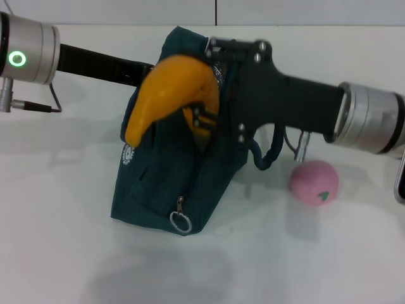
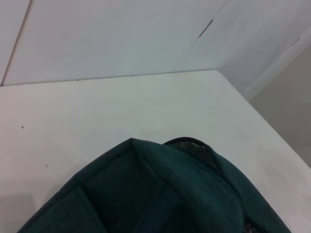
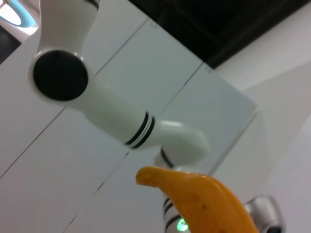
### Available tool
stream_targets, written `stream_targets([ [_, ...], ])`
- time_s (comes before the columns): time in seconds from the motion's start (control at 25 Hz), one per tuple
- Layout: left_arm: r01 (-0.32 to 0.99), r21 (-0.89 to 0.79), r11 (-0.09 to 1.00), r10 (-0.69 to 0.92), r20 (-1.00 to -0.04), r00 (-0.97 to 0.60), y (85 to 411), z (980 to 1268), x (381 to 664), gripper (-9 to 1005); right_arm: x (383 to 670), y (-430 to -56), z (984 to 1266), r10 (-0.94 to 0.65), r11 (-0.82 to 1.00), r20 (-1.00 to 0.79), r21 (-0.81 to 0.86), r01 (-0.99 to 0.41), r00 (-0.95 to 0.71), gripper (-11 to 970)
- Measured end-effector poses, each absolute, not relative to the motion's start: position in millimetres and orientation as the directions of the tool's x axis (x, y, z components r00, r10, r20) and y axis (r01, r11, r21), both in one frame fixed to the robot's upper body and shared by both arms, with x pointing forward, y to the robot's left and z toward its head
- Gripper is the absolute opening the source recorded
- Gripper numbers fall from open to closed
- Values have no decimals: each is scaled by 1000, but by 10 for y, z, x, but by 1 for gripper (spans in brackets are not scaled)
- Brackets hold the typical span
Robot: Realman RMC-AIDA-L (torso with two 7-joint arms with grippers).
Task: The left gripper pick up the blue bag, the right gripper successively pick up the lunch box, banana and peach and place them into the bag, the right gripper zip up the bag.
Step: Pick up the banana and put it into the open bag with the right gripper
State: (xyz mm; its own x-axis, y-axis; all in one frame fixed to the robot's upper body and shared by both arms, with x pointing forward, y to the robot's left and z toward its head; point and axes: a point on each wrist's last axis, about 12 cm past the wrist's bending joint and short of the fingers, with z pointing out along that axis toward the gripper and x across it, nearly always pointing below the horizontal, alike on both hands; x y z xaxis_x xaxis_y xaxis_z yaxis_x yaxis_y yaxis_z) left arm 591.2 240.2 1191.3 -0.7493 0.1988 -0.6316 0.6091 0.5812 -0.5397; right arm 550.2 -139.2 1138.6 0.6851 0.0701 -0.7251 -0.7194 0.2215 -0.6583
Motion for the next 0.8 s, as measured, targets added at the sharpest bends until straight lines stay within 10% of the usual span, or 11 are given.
stream_targets([
  [0.8,597,-545,588,193,-623,-758,2448,11879,5903,50,5288,-1764,10998,-4,270,-841,-521,-809,540,454],
])
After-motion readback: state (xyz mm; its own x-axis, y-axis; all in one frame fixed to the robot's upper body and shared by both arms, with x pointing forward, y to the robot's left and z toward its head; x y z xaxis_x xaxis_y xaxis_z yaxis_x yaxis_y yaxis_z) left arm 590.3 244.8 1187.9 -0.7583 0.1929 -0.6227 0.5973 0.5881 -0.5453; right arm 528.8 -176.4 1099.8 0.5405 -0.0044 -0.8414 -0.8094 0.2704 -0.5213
